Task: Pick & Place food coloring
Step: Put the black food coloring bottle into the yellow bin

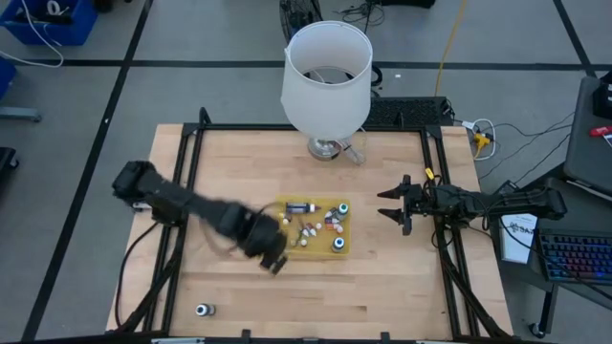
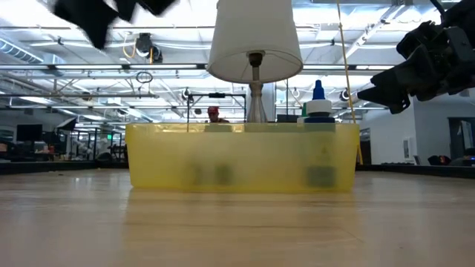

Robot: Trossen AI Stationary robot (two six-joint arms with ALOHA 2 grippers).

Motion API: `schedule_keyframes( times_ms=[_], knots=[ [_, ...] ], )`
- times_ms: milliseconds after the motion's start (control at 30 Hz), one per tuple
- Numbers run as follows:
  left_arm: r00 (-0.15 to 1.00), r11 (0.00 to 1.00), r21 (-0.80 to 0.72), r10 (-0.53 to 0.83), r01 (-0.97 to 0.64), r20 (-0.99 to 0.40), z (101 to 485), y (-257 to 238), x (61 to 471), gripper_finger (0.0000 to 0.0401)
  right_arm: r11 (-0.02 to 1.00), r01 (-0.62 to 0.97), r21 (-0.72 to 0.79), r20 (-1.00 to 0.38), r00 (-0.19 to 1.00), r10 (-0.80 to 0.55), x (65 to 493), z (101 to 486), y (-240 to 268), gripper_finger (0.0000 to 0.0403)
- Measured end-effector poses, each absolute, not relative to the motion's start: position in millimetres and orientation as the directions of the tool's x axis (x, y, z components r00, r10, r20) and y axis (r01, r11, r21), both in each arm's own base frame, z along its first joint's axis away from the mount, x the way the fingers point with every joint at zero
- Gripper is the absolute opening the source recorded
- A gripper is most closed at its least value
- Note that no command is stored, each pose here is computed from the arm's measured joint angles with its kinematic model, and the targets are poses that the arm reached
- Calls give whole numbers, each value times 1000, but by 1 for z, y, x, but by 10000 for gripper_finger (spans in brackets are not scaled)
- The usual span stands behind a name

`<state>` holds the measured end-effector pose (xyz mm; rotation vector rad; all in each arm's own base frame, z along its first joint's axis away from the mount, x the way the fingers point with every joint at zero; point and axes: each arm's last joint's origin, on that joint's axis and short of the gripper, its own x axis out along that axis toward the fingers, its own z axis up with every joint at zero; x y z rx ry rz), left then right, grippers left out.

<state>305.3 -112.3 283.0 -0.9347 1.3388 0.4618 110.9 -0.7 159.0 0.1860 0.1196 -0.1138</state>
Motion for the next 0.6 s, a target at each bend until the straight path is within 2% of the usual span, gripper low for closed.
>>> schedule_keyframes(
  times_ms=[133, 300, 500, 600],
  knots=[
    [216, 529, -303, -222, -792, -951, 286, -167, 278, 246, 976, 123, 177, -129, 986, -101, 111, 159, -1, 238],
    [145, 438, -241, -242, -866, -959, 281, -221, 239, 246, 976, 123, 177, -128, 987, -101, 111, 159, -1, 238],
    [54, 252, -96, -166, -963, -985, 278, -248, 195, 246, 976, 123, 177, -129, 986, -101, 111, 159, -1, 238],
    [26, 192, -52, -137, -980, -990, 278, -254, 181, 246, 976, 124, 177, -129, 986, -102, 111, 159, -1, 238]
  ],
)
